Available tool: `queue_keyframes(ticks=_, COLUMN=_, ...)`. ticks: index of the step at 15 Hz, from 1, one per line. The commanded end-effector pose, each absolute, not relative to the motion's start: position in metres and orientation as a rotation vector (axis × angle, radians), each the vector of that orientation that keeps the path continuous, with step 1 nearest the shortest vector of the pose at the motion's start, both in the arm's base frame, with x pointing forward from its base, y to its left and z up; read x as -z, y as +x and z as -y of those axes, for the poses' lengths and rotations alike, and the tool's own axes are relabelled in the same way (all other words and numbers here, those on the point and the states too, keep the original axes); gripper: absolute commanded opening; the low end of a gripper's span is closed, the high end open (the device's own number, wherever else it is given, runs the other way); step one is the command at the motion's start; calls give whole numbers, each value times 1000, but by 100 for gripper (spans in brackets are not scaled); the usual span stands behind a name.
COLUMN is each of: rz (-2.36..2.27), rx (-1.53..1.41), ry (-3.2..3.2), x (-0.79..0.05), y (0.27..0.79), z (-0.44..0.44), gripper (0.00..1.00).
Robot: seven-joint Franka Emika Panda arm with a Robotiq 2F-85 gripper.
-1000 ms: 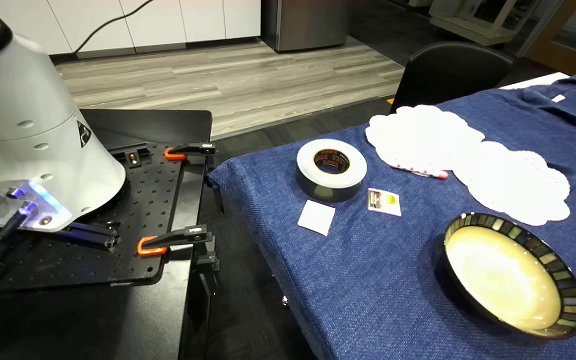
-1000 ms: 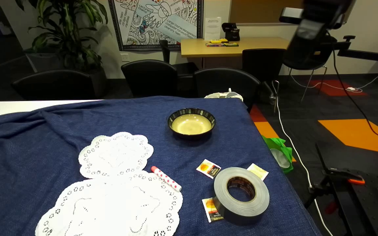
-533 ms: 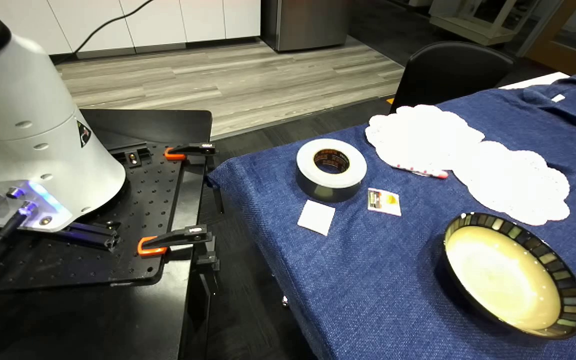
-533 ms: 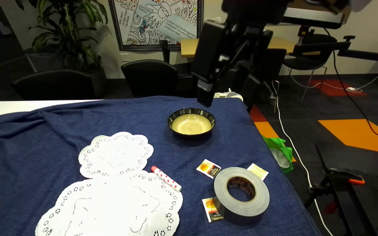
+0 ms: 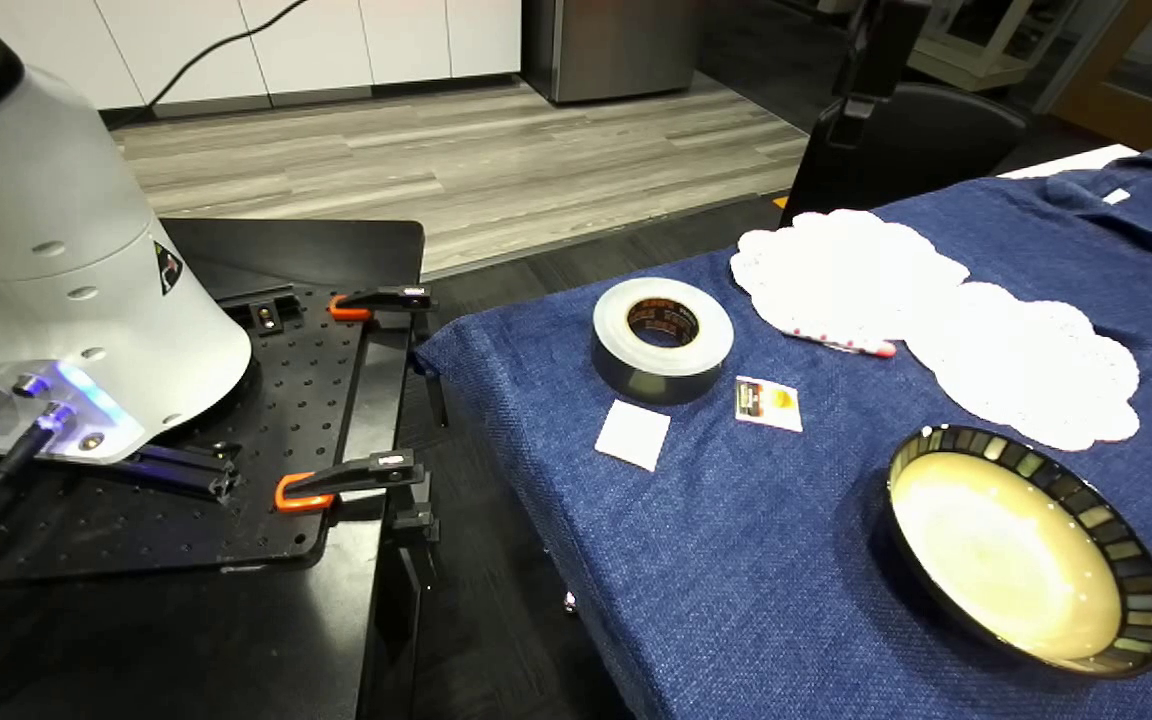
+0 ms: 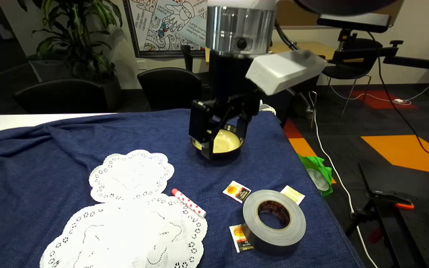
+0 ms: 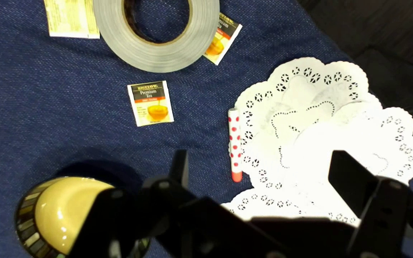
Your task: Put the marker in the bowl
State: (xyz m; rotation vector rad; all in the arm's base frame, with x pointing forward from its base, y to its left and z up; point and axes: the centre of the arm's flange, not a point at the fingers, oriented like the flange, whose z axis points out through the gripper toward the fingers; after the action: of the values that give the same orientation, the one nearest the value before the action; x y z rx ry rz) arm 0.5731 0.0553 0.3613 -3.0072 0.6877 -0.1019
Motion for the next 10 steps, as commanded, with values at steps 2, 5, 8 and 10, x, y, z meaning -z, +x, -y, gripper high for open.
queue_keyframes(ticks=2, rz=-684, rx=58, ry=-3017, x=-341, y=580, z=-51, gripper=100)
queue_keyframes(ticks=5, rz=-684, rx=44, ry=-3019, x=-333, y=585, z=-51, gripper=100)
queue_keyframes(ticks=8, rz=-730, rx=55, ry=-3005, x=-335, y=590, z=-51, gripper=100)
queue_keyframes(ticks=10, rz=-712, rx=64, ry=-3011, x=-327, y=604, z=-49, gripper=100)
